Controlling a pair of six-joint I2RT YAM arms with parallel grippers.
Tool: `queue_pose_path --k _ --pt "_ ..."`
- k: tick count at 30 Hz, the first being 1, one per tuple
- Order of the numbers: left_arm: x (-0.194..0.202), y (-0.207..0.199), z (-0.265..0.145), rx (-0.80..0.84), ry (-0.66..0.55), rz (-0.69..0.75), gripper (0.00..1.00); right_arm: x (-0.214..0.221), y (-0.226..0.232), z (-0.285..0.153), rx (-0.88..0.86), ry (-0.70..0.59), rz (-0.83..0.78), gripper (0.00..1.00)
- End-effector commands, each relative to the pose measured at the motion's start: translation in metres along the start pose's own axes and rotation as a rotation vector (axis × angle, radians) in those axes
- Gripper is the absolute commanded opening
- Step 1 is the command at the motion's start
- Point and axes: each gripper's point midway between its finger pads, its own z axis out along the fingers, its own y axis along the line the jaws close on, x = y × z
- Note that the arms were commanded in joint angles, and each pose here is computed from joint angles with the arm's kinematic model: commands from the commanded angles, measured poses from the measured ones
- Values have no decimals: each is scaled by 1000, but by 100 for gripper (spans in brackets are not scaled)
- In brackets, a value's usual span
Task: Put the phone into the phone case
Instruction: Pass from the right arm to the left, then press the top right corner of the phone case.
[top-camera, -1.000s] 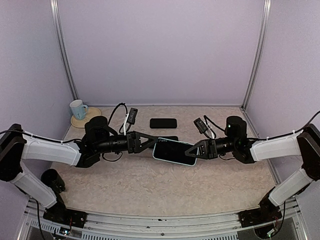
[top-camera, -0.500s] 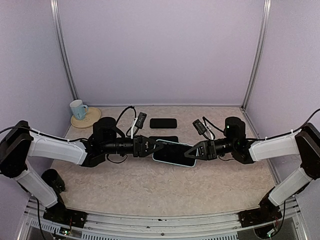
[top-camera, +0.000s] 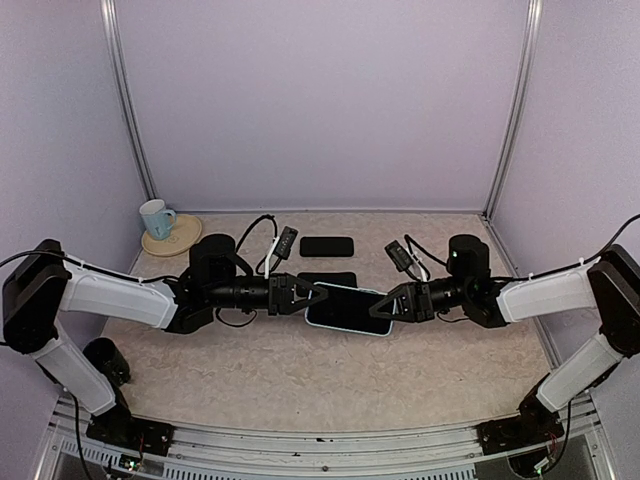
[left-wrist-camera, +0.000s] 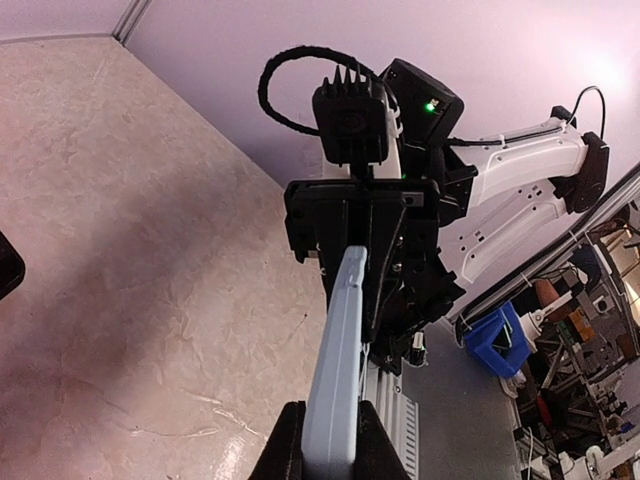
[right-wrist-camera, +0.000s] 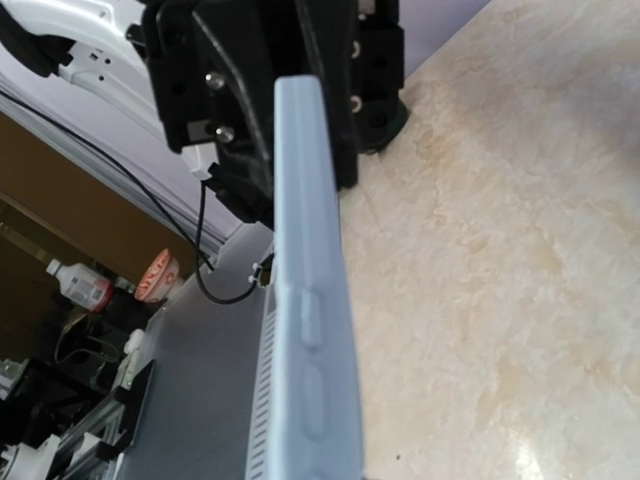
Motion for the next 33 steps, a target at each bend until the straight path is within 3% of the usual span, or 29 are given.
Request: queue_pose_path --k 1,5,10,16,33 --pt "-2 2 3 -10 -18 12 0 -18 8 4 -3 -20 -47 0" --pt "-3 15 -3 -52 -32 -39 0 -19 3 3 16 -17 -37 20" --pt "-1 33 -8 -121 -40 -93 0 -20 -7 0 67 -14 -34 54" --pt "2 51 -15 -172 -52 -150 0 -22 -17 -3 141 -11 -55 77" --pt "-36 -9 -47 16 -254 -3 0 -7 -27 -1 116 -24 37 79"
